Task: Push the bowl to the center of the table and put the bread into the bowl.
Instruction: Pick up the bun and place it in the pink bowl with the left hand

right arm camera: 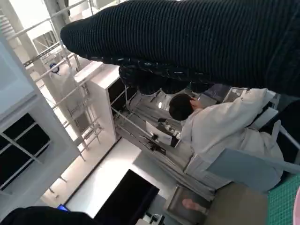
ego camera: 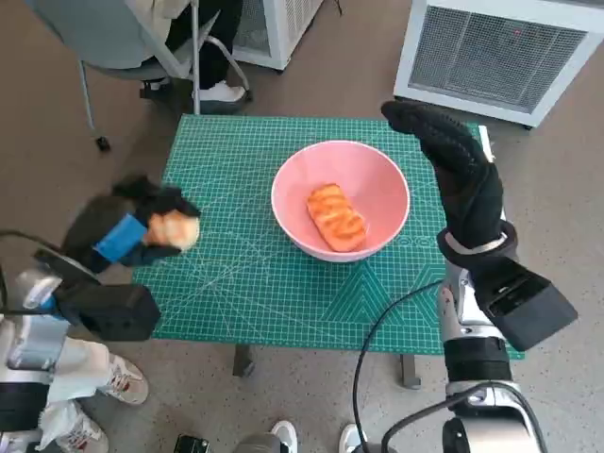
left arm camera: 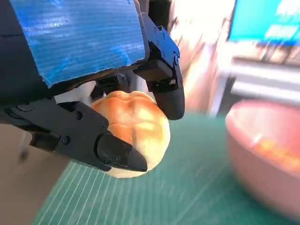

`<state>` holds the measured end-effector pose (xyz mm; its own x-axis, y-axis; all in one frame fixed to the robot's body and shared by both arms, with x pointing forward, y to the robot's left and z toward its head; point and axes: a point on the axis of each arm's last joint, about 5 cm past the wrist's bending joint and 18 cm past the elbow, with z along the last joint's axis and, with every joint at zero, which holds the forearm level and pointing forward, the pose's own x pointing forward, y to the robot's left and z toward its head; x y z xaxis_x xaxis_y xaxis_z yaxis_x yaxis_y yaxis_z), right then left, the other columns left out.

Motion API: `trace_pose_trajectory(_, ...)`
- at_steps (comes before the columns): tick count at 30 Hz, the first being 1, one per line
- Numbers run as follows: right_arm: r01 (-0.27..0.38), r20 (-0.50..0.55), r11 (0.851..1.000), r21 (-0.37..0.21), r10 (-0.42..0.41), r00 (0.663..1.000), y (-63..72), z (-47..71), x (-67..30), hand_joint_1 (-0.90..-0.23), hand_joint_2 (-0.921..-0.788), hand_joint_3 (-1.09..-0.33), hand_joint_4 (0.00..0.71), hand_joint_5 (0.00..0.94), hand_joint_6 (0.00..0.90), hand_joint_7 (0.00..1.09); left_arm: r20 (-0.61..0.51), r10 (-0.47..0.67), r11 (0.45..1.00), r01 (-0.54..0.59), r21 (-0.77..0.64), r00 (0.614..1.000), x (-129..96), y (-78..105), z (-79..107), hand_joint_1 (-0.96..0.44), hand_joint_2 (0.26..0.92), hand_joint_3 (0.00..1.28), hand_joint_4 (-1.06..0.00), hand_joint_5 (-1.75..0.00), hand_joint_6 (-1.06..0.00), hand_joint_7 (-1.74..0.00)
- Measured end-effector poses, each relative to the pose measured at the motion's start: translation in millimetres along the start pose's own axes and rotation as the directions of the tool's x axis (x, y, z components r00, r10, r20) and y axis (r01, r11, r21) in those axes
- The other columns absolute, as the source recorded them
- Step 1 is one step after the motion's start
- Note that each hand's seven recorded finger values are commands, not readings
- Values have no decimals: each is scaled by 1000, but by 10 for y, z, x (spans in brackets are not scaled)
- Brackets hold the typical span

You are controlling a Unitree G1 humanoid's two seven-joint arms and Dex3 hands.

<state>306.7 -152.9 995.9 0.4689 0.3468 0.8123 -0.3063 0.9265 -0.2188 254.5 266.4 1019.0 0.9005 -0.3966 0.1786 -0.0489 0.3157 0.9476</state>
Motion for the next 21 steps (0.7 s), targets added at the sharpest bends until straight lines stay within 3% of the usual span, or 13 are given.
trace_pose_trajectory(10, 1, -3, 1000, 2, -1, 1000, -4, -4, -4, -556, -921, -812, 253, 150, -1, 712, 137, 124, 992, -122, -26, 983, 320, 232, 336, -1, 921, 161, -507, -1234, -604, -1309)
trace_pose_trajectory(21, -4, -7, 1000, 2, 4, 1000, -14, -8, -11, -556, -921, -806, 249, 163, -1, 712, 346, 120, 993, -107, -56, 931, 855, 239, 838, 1, 920, 116, -559, -1200, -650, -1242)
